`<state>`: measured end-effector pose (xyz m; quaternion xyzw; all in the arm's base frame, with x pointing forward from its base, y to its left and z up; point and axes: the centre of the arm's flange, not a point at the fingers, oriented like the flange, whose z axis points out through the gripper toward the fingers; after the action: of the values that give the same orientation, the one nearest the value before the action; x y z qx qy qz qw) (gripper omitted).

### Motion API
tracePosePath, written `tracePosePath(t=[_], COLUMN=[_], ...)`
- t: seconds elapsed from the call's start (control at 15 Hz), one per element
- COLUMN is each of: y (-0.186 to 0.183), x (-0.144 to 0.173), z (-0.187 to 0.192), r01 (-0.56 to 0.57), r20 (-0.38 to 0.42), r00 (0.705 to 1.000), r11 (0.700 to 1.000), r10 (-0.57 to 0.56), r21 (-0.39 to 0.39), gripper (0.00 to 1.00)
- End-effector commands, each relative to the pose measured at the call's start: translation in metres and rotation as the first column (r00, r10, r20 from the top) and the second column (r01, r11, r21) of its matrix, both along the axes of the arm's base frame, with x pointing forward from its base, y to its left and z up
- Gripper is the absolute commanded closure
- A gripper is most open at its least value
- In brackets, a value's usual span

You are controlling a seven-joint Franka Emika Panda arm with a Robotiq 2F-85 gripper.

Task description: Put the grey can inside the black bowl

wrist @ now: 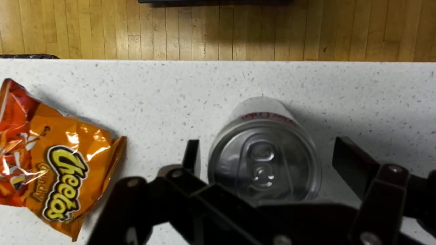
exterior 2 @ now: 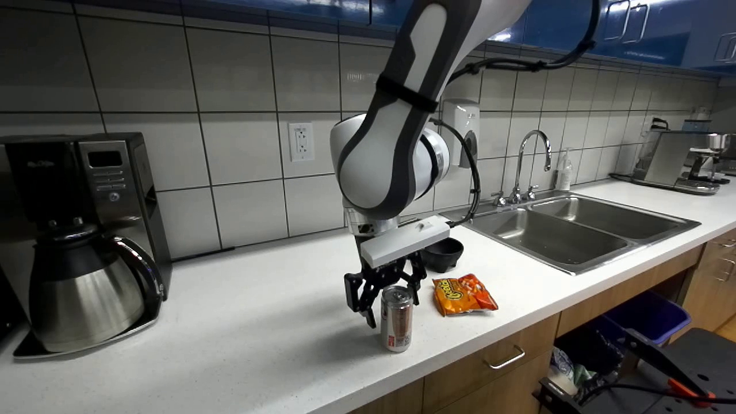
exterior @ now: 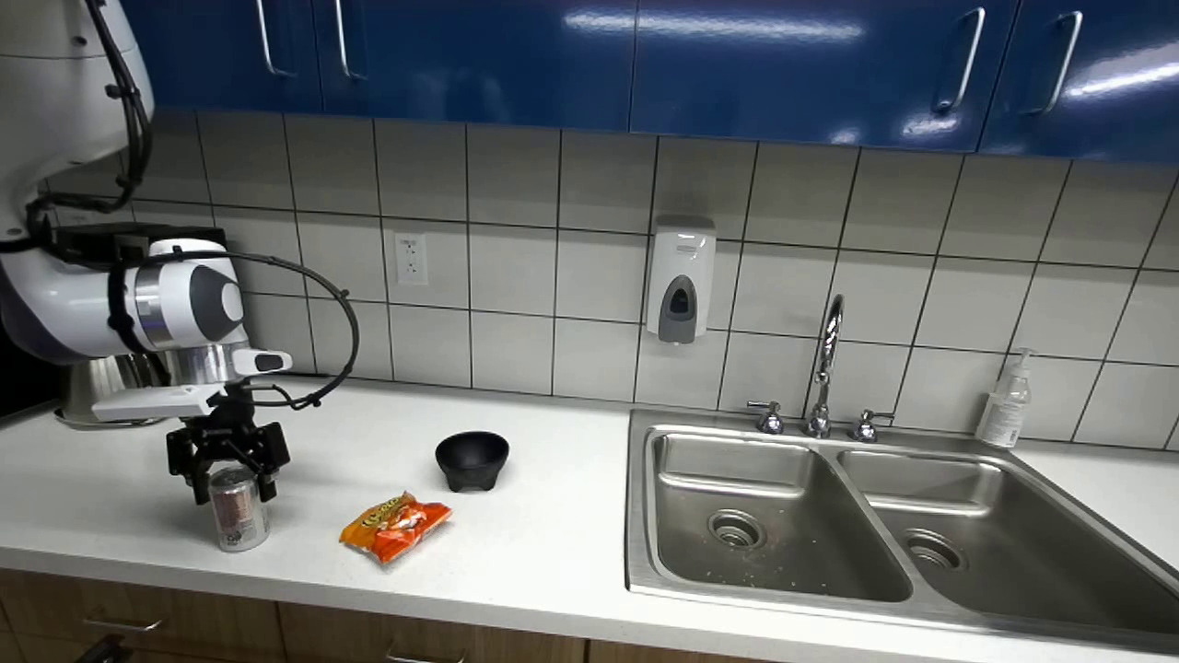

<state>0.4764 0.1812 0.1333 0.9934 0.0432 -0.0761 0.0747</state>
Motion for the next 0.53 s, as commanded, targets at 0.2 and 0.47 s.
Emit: tracePosePath(t=[0.2,0.47], y=[-0.0044,-0.0080], x=[-0.0063,-0.0064], z=[-0.0017,0.0077], r01=[-0.021,-0.008], r20=[0.026,0.036], r00=[0.999,0.999], r11=[1.000,1.000], r10=[0.021,0.008], r21=[0.004,0.000], gripper=[0.49,0.60])
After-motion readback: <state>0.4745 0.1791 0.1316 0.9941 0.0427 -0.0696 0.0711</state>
